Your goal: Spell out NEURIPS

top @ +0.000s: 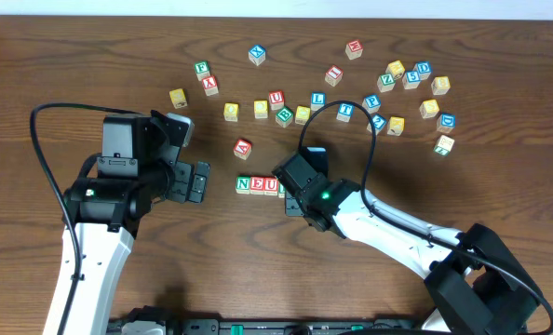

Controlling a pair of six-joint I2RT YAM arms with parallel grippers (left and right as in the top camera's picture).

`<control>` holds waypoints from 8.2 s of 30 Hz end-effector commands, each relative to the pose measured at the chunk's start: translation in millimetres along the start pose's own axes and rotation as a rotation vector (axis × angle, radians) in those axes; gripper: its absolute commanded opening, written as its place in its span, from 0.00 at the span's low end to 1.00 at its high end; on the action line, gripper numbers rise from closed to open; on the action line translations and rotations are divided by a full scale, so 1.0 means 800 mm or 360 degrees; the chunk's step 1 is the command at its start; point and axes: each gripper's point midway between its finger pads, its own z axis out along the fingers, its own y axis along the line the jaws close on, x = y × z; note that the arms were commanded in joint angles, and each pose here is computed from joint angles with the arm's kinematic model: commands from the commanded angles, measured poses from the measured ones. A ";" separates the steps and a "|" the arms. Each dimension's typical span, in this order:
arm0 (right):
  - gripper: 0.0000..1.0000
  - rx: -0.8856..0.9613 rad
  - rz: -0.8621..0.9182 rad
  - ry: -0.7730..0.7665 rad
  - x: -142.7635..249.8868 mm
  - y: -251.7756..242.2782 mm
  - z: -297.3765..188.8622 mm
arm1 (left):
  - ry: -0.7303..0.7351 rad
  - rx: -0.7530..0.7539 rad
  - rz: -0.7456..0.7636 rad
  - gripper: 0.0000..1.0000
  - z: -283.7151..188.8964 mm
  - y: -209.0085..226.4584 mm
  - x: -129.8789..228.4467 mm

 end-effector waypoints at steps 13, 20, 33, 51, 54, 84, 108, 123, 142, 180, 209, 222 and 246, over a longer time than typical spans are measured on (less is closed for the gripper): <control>0.01 -0.0018 -0.0008 0.0017 0.011 0.008 0.005 | -0.0042 -0.0026 0.0011 0.98 -0.008 0.004 -0.012; 0.01 -0.0005 -0.0008 0.0007 0.010 0.006 0.005 | -0.0042 -0.0026 0.0011 0.98 -0.008 0.004 -0.012; 0.01 0.0037 -0.0044 -0.0055 0.001 0.002 0.005 | -0.0042 -0.0026 0.0011 0.98 -0.008 0.004 -0.012; 0.01 0.0092 -0.0054 -0.0075 -0.001 -0.007 0.004 | -0.0042 -0.0026 0.0011 0.98 -0.008 0.004 -0.012; 0.01 0.0093 -0.0053 -0.0077 -0.001 -0.007 0.004 | -0.0042 -0.0026 0.0011 0.98 -0.008 0.004 -0.012; 0.04 0.0136 -0.0008 -0.0154 -0.026 -0.022 0.024 | -0.0042 -0.0026 0.0011 0.98 -0.008 0.004 -0.012; 0.04 0.0082 -0.0016 -0.0101 -0.017 -0.013 0.025 | -0.0042 -0.0026 0.0011 0.98 -0.008 0.004 -0.012; 0.04 0.0055 -0.0016 -0.0080 -0.014 -0.010 0.025 | -0.0042 -0.0026 0.0011 0.98 -0.008 0.004 -0.012; 0.40 0.0055 -0.0015 -0.0080 -0.014 -0.010 0.025 | -0.0042 -0.0026 0.0011 0.98 -0.008 0.004 -0.012; 0.22 0.0085 -0.0002 -0.0147 -0.025 -0.013 0.025 | -0.0042 -0.0026 0.0011 0.98 -0.008 0.004 -0.012; 0.26 0.0094 0.0007 -0.0198 -0.032 -0.011 0.031 | -0.0042 -0.0026 0.0011 0.98 -0.008 0.004 -0.012; 0.25 0.0101 -0.0002 -0.0190 -0.030 -0.012 0.038 | -0.0042 -0.0026 0.0011 0.98 -0.008 0.004 -0.012; 0.22 0.0076 -0.0006 -0.0144 -0.024 -0.010 0.034 | -0.0042 -0.0026 0.0011 0.98 -0.008 0.004 -0.012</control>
